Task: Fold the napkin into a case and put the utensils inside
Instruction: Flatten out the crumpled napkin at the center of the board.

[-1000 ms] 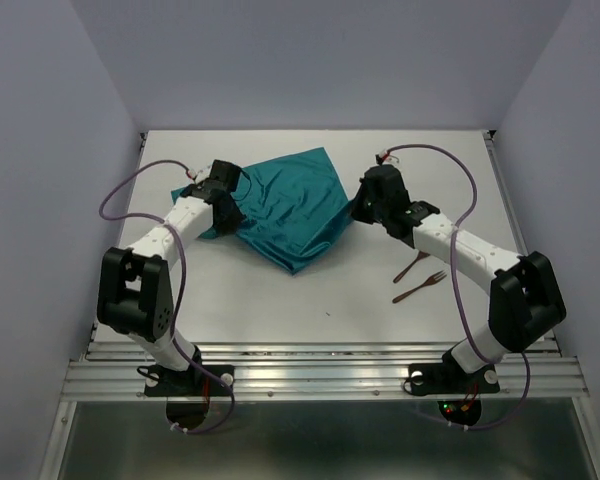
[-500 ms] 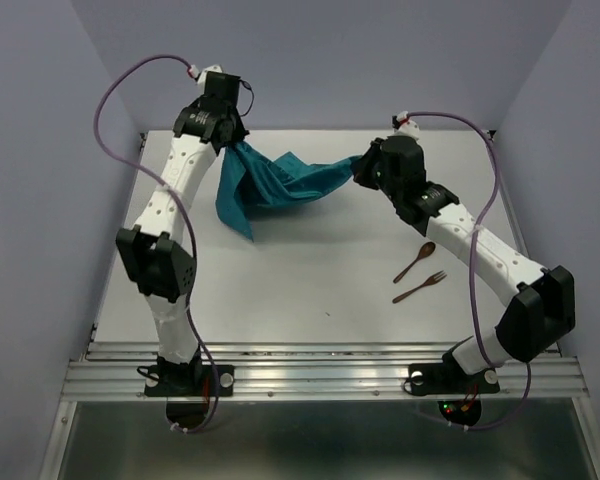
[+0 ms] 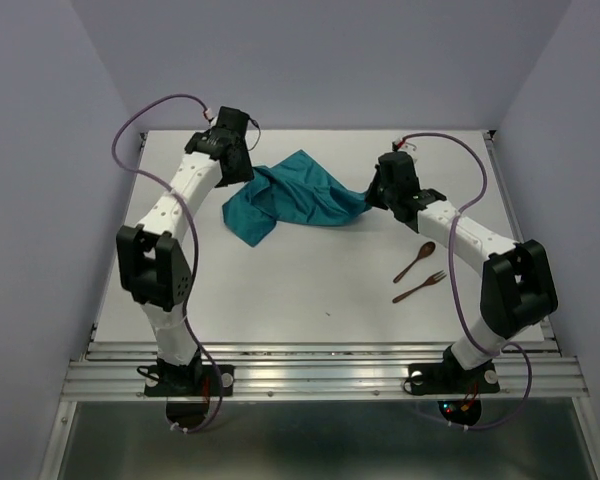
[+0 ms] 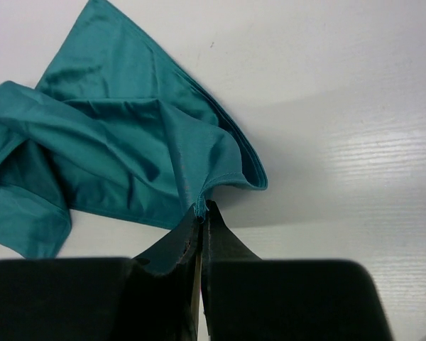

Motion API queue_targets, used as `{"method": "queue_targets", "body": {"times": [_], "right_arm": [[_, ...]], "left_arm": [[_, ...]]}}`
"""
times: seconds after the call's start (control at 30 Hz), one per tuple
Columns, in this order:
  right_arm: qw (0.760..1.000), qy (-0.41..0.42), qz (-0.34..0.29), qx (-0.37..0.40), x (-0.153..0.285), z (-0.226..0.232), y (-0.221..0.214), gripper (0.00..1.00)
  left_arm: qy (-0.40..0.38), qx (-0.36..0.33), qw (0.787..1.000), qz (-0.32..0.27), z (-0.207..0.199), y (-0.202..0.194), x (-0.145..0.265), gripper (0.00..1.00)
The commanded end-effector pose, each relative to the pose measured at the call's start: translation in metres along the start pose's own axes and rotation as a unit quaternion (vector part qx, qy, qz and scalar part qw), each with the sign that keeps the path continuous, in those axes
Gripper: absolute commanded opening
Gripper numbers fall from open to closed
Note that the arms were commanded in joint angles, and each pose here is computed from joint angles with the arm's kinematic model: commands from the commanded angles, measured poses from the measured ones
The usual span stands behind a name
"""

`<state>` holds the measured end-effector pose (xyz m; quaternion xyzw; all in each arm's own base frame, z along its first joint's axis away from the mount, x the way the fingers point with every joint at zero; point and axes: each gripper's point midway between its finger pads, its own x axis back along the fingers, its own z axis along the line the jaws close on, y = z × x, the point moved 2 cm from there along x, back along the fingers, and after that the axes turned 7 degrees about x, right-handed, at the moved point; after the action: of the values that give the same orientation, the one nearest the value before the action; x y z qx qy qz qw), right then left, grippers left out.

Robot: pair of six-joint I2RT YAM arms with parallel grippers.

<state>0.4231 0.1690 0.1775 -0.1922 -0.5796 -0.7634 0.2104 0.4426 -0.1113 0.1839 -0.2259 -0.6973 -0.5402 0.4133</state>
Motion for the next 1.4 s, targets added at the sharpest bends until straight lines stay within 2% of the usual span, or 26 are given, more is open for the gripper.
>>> {"method": "queue_targets", "body": {"times": [0.0,0.13,0.23,0.33,0.37,0.4,0.47,0.67,1.0,1.1,1.13,1.17,1.2,1.37], "right_arm": [[1.0,0.014,-0.004,0.001,0.009,0.001,-0.002,0.01],[1.0,0.014,0.018,0.001,0.005,-0.002,-0.019,0.01],[1.0,0.015,0.026,0.002,0.004,-0.003,-0.026,0.01],[0.999,0.008,0.034,0.005,0.002,-0.008,-0.033,0.01],[0.999,0.006,0.037,0.006,0.002,-0.009,-0.036,0.01],[0.999,0.007,0.037,0.005,0.003,-0.009,-0.036,0.01],[0.999,0.007,0.037,0.003,0.007,-0.011,-0.038,0.01],[0.999,0.001,0.036,0.003,0.013,-0.017,-0.042,0.01],[0.999,0.01,0.043,0.0,0.015,-0.015,-0.046,0.01],[0.999,0.01,0.043,-0.001,0.015,-0.016,-0.047,0.01],[0.999,0.01,0.043,-0.001,0.016,-0.016,-0.046,0.01],[0.999,0.007,0.043,0.0,0.016,-0.017,-0.047,0.01],[0.999,0.008,0.042,0.0,0.018,-0.017,-0.046,0.01],[0.999,0.003,0.035,0.01,0.027,-0.021,-0.042,0.01]], "left_arm": [[-0.068,0.017,0.997,-0.032,0.001,-0.014,0.043,0.57],[-0.096,0.022,0.995,0.014,0.0,-0.074,0.024,0.61],[-0.111,0.0,0.993,0.039,-0.019,-0.11,0.01,0.94],[-0.107,-0.026,0.993,0.047,-0.042,-0.122,-0.002,0.98],[-0.104,-0.027,0.993,0.046,-0.046,-0.123,-0.005,0.97],[-0.092,-0.028,0.994,0.047,-0.048,-0.126,-0.014,0.9],[-0.085,-0.028,0.995,0.036,-0.056,-0.121,-0.018,0.82],[-0.036,-0.028,0.999,0.029,-0.061,-0.116,-0.049,0.75],[-0.007,-0.038,0.999,0.012,-0.064,-0.102,-0.075,0.5],[0.007,-0.039,0.999,0.016,-0.056,-0.102,-0.079,0.35],[0.009,-0.037,0.999,0.009,-0.054,-0.097,-0.075,0.25],[0.011,-0.041,0.999,0.005,-0.05,-0.095,-0.075,0.19],[0.006,-0.043,0.999,-0.001,-0.049,-0.09,-0.069,0.0],[0.023,-0.032,0.999,-0.025,-0.019,-0.059,-0.062,0.0]]}}
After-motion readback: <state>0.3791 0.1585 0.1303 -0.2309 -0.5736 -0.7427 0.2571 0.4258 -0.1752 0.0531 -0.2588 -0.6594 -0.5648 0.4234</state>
